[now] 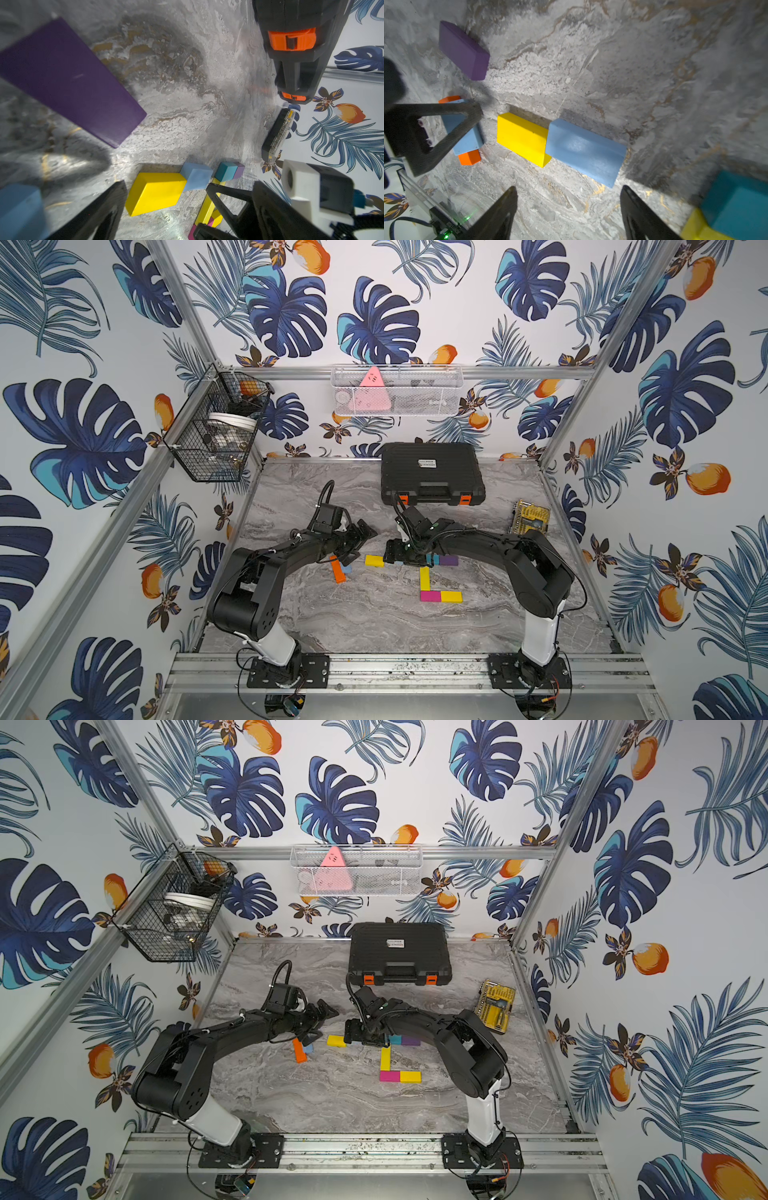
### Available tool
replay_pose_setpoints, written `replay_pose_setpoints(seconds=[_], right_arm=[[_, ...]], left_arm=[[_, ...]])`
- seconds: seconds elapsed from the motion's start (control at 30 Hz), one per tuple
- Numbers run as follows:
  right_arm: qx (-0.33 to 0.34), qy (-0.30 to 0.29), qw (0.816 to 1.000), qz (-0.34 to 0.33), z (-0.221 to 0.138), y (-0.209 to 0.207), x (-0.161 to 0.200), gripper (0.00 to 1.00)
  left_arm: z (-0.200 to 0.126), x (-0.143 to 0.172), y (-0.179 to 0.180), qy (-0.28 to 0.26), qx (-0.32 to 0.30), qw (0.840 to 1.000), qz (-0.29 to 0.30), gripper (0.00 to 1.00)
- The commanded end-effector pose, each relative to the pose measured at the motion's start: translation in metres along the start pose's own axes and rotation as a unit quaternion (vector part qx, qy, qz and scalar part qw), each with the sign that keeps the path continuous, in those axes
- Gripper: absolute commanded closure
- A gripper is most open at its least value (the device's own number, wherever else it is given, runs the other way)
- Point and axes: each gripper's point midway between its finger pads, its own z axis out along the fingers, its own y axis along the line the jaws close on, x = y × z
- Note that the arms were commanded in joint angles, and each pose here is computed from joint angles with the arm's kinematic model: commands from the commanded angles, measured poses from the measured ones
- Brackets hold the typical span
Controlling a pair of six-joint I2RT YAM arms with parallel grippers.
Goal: Assemble the letter c with building blocks
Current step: Assemble the building block at the center of the board.
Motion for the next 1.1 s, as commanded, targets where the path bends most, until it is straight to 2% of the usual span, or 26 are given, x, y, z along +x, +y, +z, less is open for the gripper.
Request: replay_pose_setpoints(seconds=[0.0, 0.2, 0.33, 0.57, 0.7, 1.07], right_arm=[[0.042, -0.01, 0.999, -0.026, -0.005, -0.011, -0.005, 0.21], [0.059, -0.017, 0.997, -0.045, -0.003, -0.007, -0.02, 0.21], [0.077, -0.026, 0.996, -0.044, 0.001, -0.008, -0.033, 0.25], [0.124, -0.025, 0.99, -0.06, 0.014, -0.017, -0.048, 0.51], [0.136, -0.015, 0.988, -0.07, 0.02, -0.02, -0.049, 0.6], [0.13, -0.003, 0.989, -0.075, 0.025, -0.021, -0.041, 0.62]], left_arm=[[0.001, -0.001, -0.004, -0.004, 0.006, 1.0, -0.003, 0.01], [-0.002, -0.005, -0.004, -0.008, -0.001, 1.0, -0.002, 0.01], [-0.008, -0.016, -0.005, -0.02, 0.0, 1.0, -0.008, 0.01], [-0.016, -0.025, -0.008, -0.029, 0.008, 0.999, -0.013, 0.01], [-0.016, -0.024, -0.007, -0.028, 0.01, 0.999, -0.014, 0.01], [-0.016, -0.023, -0.007, -0.027, 0.015, 0.999, -0.016, 0.01]])
